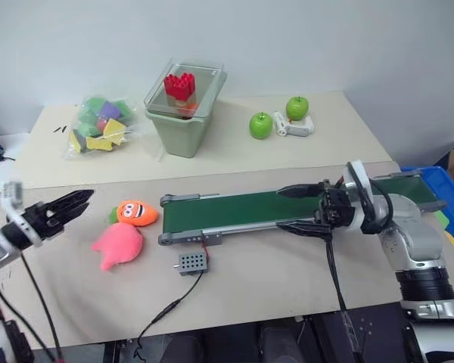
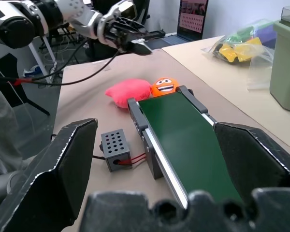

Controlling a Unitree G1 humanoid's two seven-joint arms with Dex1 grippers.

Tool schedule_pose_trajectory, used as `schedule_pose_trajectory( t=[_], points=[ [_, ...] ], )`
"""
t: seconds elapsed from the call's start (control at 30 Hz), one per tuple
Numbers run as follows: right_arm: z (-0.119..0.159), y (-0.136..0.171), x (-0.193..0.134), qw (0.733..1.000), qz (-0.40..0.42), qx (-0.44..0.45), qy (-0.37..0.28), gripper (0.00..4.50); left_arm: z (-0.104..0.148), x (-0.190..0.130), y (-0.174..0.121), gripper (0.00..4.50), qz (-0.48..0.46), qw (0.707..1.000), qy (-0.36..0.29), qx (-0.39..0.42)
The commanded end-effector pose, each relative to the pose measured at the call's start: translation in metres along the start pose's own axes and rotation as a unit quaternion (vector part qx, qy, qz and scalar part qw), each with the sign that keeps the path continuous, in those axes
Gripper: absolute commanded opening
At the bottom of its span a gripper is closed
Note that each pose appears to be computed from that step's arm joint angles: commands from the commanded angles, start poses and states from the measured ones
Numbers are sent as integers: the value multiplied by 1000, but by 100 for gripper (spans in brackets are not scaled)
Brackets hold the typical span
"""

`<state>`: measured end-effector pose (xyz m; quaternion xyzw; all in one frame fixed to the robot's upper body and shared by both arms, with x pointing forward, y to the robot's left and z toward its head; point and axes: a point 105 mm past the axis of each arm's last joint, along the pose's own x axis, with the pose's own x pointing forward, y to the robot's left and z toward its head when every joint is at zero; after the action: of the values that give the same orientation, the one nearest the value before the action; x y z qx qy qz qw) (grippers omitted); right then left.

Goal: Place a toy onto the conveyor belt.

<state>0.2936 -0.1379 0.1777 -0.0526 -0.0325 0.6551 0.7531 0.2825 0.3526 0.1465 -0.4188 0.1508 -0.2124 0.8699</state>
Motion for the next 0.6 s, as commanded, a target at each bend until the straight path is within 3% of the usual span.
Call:
schedule_pose_trajectory(
  t=[0.03, 0.17, 0.27, 0.6],
  points=[
    [7, -2, -1, 1000, 3, -13, 2, 450, 8, -50, 17, 447, 28, 991, -70, -107],
    [6, -3, 0, 1000, 4, -12, 4, 450, -13, -90, 44, 447, 83, 974, -94, -186],
    [4, -4, 0, 1000, 7, -10, 8, 450, -36, -102, 52, 447, 97, 968, -76, -221],
    [7, -8, 1, 1000, 8, -15, 12, 450, -91, -68, 53, 447, 66, 973, 5, -223]
  ],
)
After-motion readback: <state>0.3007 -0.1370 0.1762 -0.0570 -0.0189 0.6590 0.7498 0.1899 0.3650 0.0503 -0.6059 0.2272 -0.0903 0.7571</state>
